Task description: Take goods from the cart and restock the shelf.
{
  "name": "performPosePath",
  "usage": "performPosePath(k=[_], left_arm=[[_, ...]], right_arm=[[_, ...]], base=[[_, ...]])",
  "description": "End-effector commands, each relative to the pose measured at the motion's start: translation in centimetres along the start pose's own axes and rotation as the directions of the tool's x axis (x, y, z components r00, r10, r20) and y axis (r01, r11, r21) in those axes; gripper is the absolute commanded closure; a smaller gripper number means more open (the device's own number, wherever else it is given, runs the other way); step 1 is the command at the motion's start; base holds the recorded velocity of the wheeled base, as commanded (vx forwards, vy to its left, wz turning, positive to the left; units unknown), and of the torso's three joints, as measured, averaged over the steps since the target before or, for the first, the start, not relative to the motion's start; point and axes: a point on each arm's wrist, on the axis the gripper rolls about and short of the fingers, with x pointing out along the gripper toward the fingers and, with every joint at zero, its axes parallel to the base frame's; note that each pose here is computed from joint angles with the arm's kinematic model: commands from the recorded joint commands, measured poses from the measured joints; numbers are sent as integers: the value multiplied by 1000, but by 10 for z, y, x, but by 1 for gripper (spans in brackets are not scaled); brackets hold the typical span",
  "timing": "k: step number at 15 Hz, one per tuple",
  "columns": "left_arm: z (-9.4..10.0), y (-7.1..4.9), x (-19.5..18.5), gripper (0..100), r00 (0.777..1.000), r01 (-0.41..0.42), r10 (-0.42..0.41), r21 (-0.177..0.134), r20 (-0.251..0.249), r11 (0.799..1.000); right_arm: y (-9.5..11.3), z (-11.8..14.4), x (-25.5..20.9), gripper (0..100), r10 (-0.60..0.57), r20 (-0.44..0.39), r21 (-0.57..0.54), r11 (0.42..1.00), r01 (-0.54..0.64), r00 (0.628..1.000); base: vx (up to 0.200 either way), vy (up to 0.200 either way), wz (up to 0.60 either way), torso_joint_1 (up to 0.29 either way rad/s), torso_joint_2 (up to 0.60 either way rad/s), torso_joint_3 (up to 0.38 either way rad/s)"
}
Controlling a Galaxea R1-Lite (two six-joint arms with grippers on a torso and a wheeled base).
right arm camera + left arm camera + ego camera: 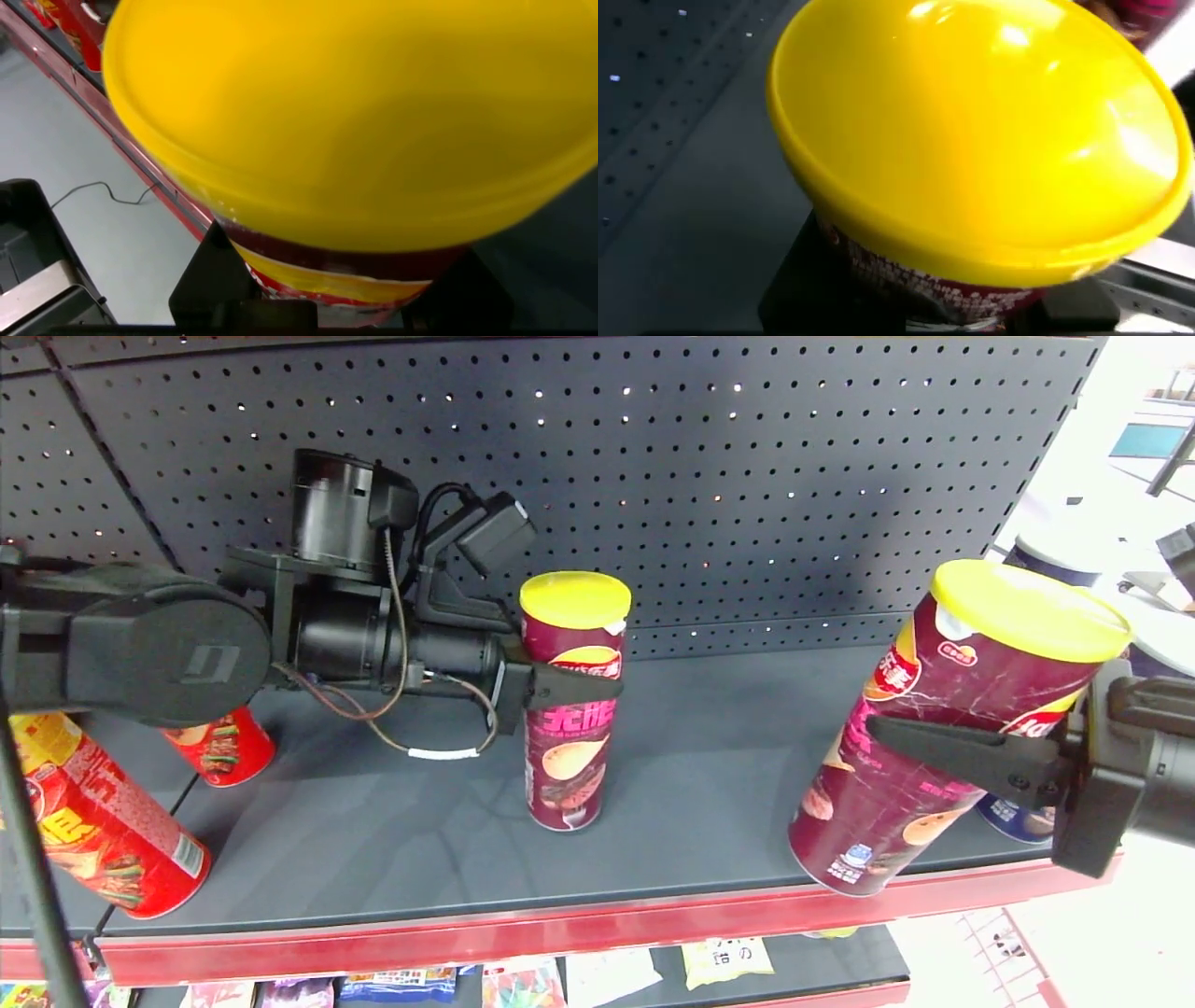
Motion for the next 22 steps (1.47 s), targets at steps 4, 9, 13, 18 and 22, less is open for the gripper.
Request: performPosePath(k=[4, 9, 13, 18, 22], left_arm=[[-11, -24, -19, 100, 997, 77, -77, -10, -2, 997], [-10, -11, -5, 100, 996, 59, -65, 82, 68, 995], [-19, -16, -1, 100, 982, 172, -177, 68, 67, 983], [-34, -9, 11, 100, 981, 166, -173, 89, 89, 982], [-39, -10, 12, 100, 981, 169, -176, 81, 83, 982]], right_arm=[[1, 1, -1, 100, 2, 4, -2, 1000, -2, 1000], [1, 1, -1, 100, 2, 6, -2, 1000, -2, 1000], [1, 2, -1, 100, 2, 9, -3, 1000, -2, 1000], [0, 2, -1, 100, 2, 10, -3, 1000, -2, 1000], [0, 2, -1, 100, 0, 12, -3, 1000, 0, 1000]], base=[[0, 0, 0, 0, 0, 0], [0, 0, 0, 0, 0, 0], [0, 0, 0, 0, 0, 0], [0, 0, 0, 0, 0, 0], [0, 0, 0, 0, 0, 0]])
